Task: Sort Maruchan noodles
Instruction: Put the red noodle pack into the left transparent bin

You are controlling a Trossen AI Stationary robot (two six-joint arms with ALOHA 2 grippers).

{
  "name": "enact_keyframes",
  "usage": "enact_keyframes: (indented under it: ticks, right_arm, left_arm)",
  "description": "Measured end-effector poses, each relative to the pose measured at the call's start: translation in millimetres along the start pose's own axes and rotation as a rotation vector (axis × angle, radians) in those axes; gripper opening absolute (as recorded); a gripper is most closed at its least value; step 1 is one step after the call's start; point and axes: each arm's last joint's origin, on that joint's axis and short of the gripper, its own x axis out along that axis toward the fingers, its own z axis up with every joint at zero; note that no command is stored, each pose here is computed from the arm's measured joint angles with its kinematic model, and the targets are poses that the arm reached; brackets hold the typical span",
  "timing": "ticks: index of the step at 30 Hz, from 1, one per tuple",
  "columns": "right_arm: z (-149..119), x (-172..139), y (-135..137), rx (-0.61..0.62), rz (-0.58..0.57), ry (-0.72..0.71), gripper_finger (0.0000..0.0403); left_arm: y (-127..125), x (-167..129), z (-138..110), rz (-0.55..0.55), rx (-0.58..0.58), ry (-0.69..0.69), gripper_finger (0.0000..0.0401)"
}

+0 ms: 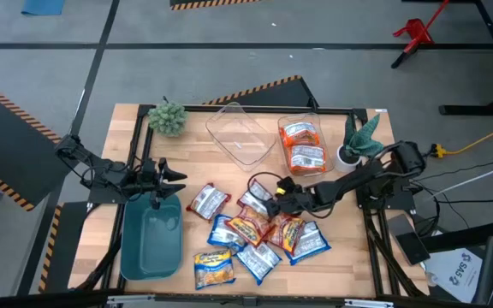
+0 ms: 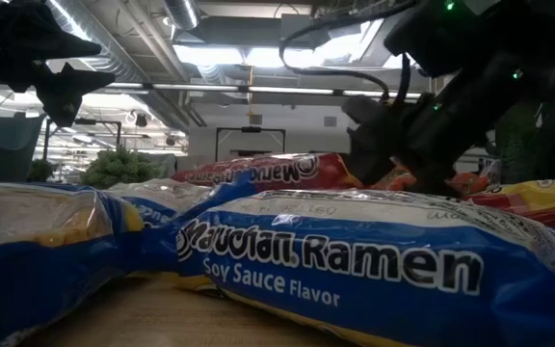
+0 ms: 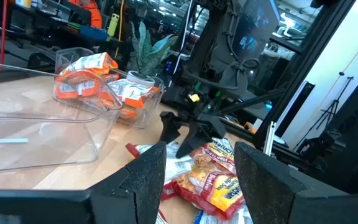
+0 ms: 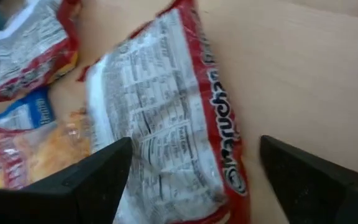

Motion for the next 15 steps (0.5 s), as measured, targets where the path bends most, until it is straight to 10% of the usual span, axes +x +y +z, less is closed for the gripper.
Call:
enact_keyframes:
  ticks: [8, 15]
  right_arm:
    - [-1, 12, 7, -0.031, 0.043, 0.01, 0.0323]
    - [0, 13, 14, -0.029, 0.074, 0.038, 0.0185]
  left_arm:
    - [0, 0, 0, 0.003, 0.007, -0.001, 0.0185]
    - [0, 0, 0, 0.003, 0.008, -0.001, 0.0185]
